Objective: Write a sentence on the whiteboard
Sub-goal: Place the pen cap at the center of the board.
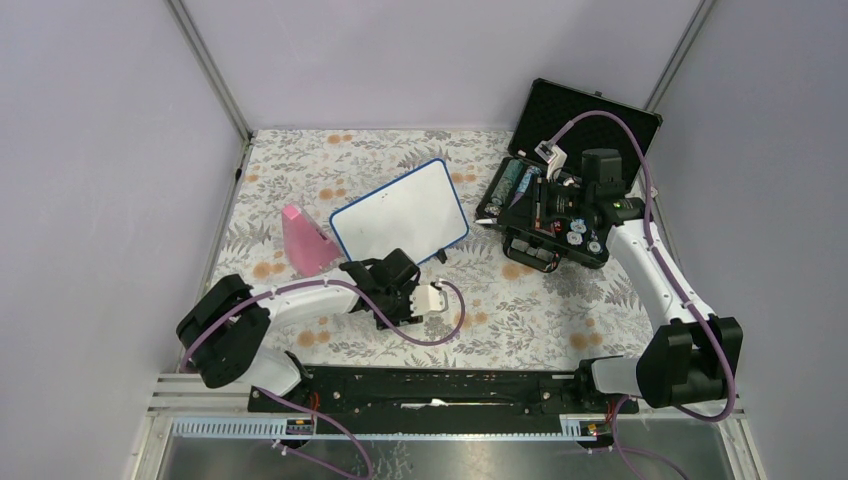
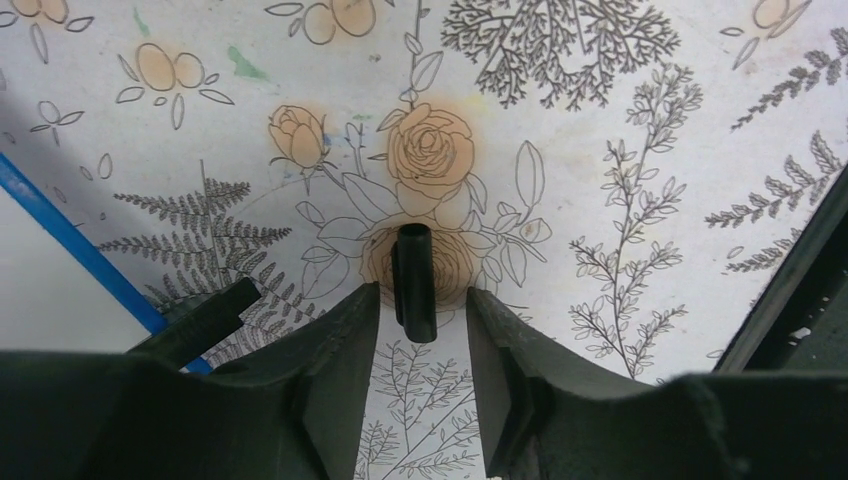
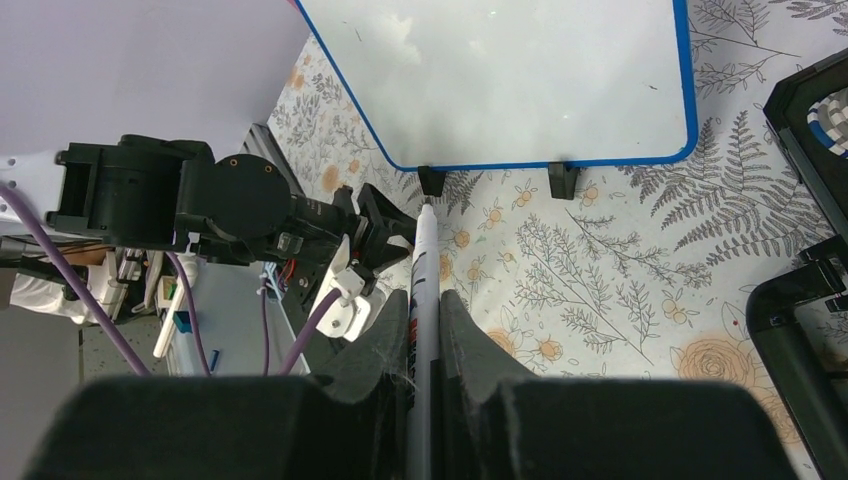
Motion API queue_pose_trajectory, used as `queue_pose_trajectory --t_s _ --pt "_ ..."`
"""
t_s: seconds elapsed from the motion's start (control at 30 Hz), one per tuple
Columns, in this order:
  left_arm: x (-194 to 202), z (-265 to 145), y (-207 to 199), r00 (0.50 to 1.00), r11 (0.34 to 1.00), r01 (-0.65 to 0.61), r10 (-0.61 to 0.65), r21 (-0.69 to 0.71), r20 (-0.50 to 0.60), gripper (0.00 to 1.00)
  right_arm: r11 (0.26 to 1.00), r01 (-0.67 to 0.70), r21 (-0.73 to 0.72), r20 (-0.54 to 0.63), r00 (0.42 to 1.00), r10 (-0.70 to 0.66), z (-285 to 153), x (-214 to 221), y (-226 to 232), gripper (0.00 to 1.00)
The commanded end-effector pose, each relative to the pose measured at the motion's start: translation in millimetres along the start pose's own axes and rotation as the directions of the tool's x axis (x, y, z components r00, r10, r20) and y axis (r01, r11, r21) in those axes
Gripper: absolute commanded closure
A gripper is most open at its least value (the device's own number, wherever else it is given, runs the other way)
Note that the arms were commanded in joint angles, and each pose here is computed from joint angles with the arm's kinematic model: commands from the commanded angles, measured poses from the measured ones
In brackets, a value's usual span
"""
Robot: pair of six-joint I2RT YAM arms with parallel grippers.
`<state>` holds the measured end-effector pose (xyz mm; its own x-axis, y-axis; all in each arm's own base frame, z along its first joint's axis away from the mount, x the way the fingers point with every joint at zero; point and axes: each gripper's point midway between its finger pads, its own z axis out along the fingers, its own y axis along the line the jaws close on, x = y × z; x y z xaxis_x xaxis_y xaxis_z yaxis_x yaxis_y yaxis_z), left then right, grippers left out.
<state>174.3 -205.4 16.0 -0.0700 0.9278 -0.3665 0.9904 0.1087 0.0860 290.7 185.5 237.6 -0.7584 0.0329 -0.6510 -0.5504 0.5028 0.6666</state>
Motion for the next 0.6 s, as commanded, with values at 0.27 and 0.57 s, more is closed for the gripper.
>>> queue_pose_trajectory --t_s 0.27,0.57 --pt "-17 -16 3 0.998 0.999 0.044 -0.044 -0.017 0.040 0.45 0.999 0.033 -0.042 0.003 0.999 -0.033 1 -3 3 1.00" --pt "-51 -49 14 0.986 0.995 0.074 -0.064 -0.059 0.153 0.03 0.997 0.050 -0.063 0.007 0.999 -0.049 0 -7 9 1.00"
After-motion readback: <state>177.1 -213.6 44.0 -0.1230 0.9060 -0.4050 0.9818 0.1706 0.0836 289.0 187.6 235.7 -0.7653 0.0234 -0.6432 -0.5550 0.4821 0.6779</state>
